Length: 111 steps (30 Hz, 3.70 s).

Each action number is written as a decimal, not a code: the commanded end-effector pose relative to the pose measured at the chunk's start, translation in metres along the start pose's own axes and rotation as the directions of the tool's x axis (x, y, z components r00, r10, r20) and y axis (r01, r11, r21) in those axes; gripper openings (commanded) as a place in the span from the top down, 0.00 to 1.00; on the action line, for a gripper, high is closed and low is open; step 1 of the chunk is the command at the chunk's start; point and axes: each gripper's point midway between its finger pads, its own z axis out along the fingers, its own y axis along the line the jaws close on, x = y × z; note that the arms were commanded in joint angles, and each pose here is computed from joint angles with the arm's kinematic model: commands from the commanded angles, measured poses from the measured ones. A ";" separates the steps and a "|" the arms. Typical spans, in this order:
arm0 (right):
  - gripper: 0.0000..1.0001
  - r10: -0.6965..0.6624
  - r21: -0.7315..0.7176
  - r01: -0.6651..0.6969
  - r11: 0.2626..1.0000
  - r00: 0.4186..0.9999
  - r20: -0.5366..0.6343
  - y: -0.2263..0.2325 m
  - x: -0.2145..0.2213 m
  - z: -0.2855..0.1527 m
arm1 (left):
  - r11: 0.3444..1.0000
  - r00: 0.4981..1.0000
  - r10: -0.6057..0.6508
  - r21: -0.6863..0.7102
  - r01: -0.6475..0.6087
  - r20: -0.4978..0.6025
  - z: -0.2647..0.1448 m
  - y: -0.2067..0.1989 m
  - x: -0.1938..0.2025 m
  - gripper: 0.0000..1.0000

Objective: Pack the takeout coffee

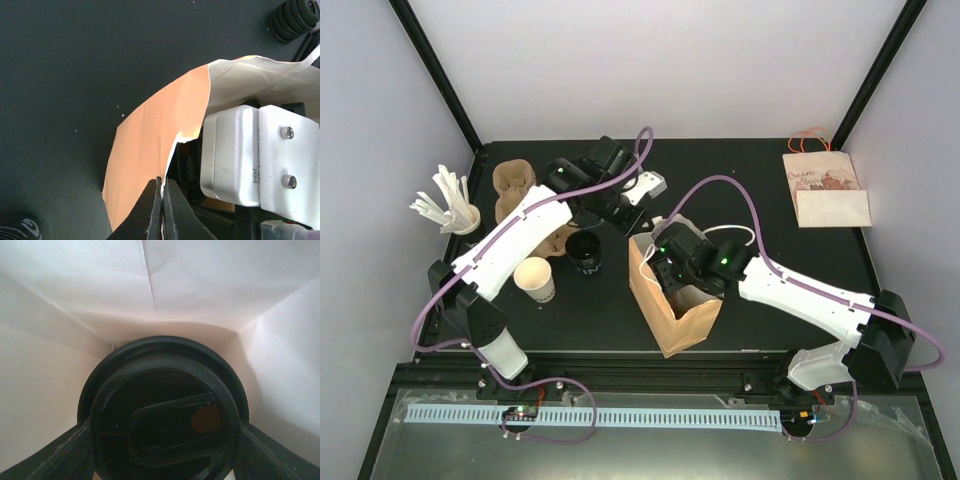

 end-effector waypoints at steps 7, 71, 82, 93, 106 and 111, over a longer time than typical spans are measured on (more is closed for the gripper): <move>0.73 -0.169 0.233 0.144 0.962 0.982 0.090 -0.031 -0.018 -0.027 | 0.994 0.958 0.107 -0.057 -0.095 0.267 -0.053 -0.027 -0.048 0.98; 0.77 -0.242 0.081 0.282 0.956 0.914 -0.325 -0.007 0.073 0.045 | 0.997 0.962 0.074 -0.035 -0.067 0.262 -0.026 -0.025 -0.001 0.98; 0.77 -0.252 0.023 0.294 0.955 0.853 -0.458 -0.013 0.100 0.063 | 0.998 0.970 -0.016 -0.056 0.031 0.244 -0.021 -0.006 -0.007 0.98; 0.75 -0.221 -0.017 0.260 0.966 0.784 -0.580 -0.017 0.122 0.081 | 0.997 0.971 -0.028 -0.058 0.042 0.236 -0.024 0.002 -0.005 0.98; 0.75 -0.252 0.208 0.403 0.891 0.822 -0.511 -0.060 0.084 0.074 | 0.998 0.972 -0.011 -0.050 0.023 0.236 -0.031 0.000 -0.017 0.98; 0.71 -0.240 0.202 0.379 0.903 0.835 -0.495 -0.057 0.075 0.073 | 0.999 0.970 -0.001 -0.040 0.011 0.244 -0.033 -0.003 -0.032 0.96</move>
